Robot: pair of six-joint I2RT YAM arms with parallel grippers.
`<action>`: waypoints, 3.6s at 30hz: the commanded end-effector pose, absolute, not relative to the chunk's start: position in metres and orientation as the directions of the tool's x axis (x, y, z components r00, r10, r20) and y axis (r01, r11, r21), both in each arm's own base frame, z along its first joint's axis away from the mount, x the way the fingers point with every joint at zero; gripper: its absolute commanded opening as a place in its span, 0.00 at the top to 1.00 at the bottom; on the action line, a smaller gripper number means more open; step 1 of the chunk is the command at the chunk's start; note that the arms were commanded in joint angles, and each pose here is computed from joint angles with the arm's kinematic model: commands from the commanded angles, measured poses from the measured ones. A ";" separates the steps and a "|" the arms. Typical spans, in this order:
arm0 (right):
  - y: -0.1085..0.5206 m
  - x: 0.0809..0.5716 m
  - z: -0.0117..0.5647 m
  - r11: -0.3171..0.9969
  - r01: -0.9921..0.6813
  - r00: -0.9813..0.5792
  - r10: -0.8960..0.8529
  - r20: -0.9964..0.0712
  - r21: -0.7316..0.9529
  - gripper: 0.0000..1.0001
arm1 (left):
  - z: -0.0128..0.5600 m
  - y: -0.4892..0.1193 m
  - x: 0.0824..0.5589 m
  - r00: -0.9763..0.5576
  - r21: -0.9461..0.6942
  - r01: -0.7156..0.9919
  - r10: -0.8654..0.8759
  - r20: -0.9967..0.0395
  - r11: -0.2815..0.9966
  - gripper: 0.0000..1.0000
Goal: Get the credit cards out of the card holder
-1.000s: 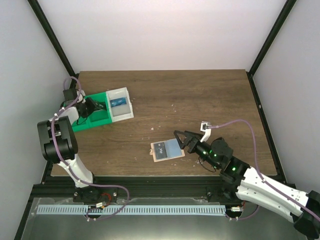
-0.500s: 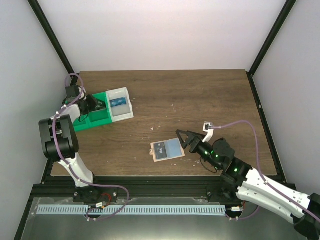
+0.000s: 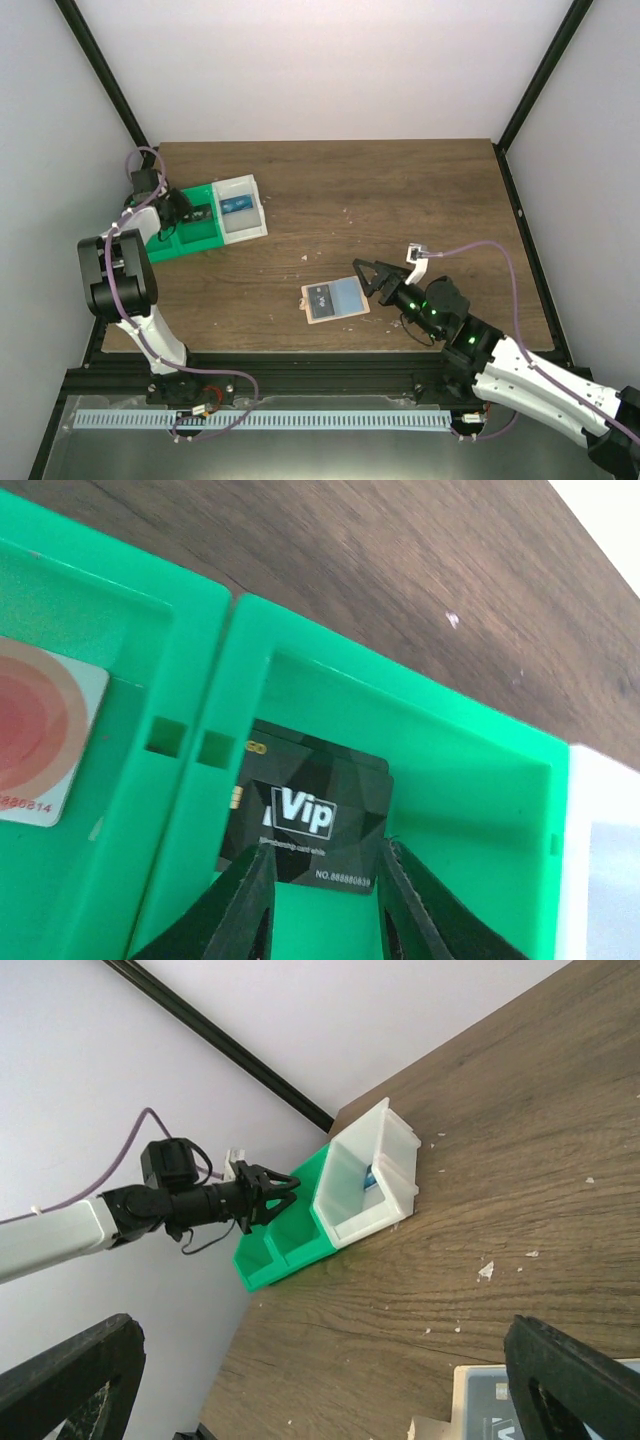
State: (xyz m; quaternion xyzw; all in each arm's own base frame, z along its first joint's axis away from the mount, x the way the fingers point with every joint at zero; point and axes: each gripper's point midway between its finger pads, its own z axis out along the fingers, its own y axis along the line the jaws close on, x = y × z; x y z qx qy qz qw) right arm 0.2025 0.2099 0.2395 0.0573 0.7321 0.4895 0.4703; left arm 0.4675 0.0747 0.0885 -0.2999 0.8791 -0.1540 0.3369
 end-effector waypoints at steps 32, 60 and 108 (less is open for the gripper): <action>0.236 0.231 0.145 0.853 -0.223 -0.740 0.167 -0.652 0.472 0.35 | 0.187 -0.118 0.356 -0.783 -0.728 0.142 -0.375 -0.497 0.670 0.37; 0.303 0.225 0.055 0.809 -0.224 -0.912 0.022 -0.410 0.543 0.76 | 0.076 -0.264 0.249 -0.983 -0.890 0.094 -0.099 -0.154 0.447 0.54; 0.304 0.219 0.023 0.785 -0.215 -0.938 0.000 -0.347 0.581 0.95 | 0.047 -0.268 0.253 -0.984 -0.836 0.074 -0.097 -0.150 0.544 0.58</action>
